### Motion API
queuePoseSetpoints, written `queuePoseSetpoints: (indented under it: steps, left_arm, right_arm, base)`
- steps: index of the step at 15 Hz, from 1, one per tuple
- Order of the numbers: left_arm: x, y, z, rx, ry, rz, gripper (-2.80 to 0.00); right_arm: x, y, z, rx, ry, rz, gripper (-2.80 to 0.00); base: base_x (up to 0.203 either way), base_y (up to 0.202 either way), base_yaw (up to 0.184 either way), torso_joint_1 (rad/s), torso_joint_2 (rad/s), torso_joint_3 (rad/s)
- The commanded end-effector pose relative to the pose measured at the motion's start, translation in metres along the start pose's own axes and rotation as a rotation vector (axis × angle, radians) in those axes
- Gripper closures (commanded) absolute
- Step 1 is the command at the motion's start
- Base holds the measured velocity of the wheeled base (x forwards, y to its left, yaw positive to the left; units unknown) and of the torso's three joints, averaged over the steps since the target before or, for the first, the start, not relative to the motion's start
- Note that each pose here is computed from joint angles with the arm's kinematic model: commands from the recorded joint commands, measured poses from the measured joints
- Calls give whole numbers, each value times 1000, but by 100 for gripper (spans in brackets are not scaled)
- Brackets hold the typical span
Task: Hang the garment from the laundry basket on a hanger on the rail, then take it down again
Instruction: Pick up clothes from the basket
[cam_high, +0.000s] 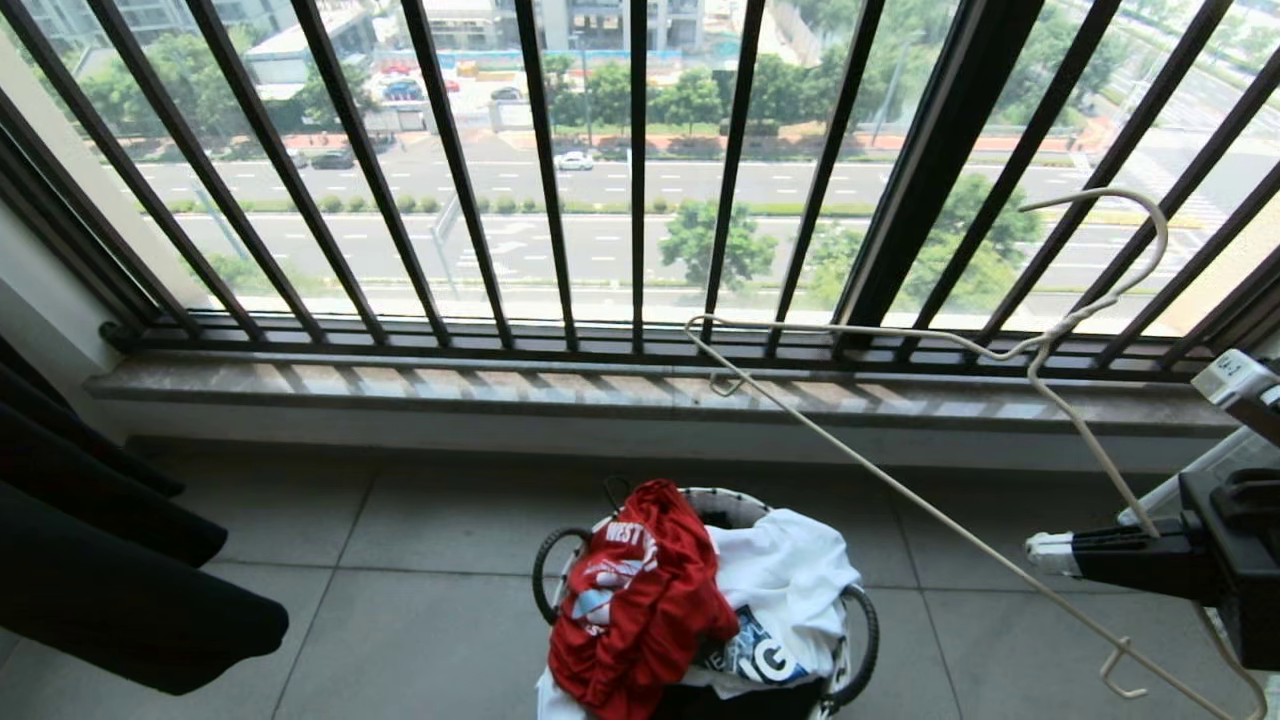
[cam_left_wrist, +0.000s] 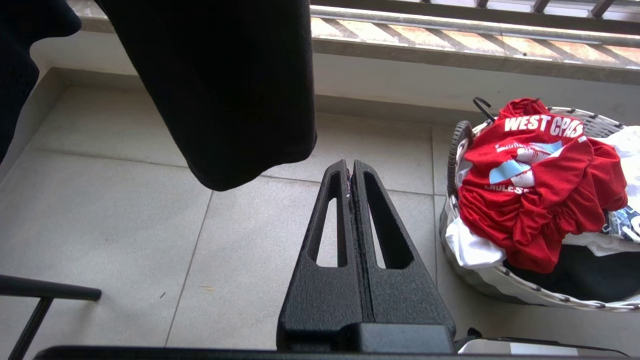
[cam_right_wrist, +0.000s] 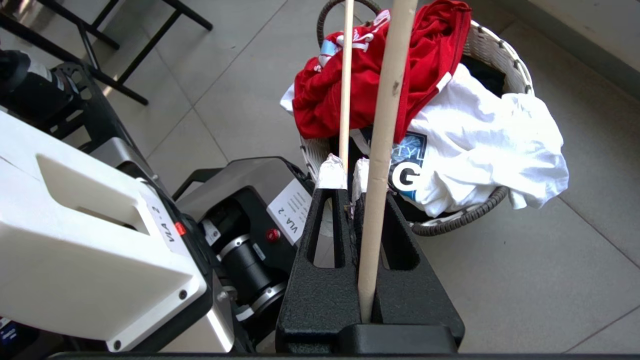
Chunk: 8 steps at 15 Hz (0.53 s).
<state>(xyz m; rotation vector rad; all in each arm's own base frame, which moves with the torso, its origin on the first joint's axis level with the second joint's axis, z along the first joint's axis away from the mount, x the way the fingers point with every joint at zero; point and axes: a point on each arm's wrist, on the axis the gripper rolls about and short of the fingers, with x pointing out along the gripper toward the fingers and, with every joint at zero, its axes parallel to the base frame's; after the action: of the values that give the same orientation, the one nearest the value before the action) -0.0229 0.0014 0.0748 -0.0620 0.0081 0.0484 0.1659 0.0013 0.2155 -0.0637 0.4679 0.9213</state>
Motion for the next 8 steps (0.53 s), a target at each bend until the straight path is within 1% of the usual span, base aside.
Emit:
queuePoseSetpoints:
  steps: [1,4,8]
  left_arm:
    - [0,0,0,0,1,1,0]
    - [0,0,0,0,1,1,0]
    - [0,0,0,3,1,1,0]
  right_arm:
    - [-1,0,1,-3,-6,-1,0]
    - [-6,-5,1,8,-15,-36,0]
    - [-10,-8,2,-12,-40,-74,0]
  base:
    - [0,0,0,5,1,-73]
    - [0,0,0,0,1,-12]
    - [0,0,0,0,0,0]
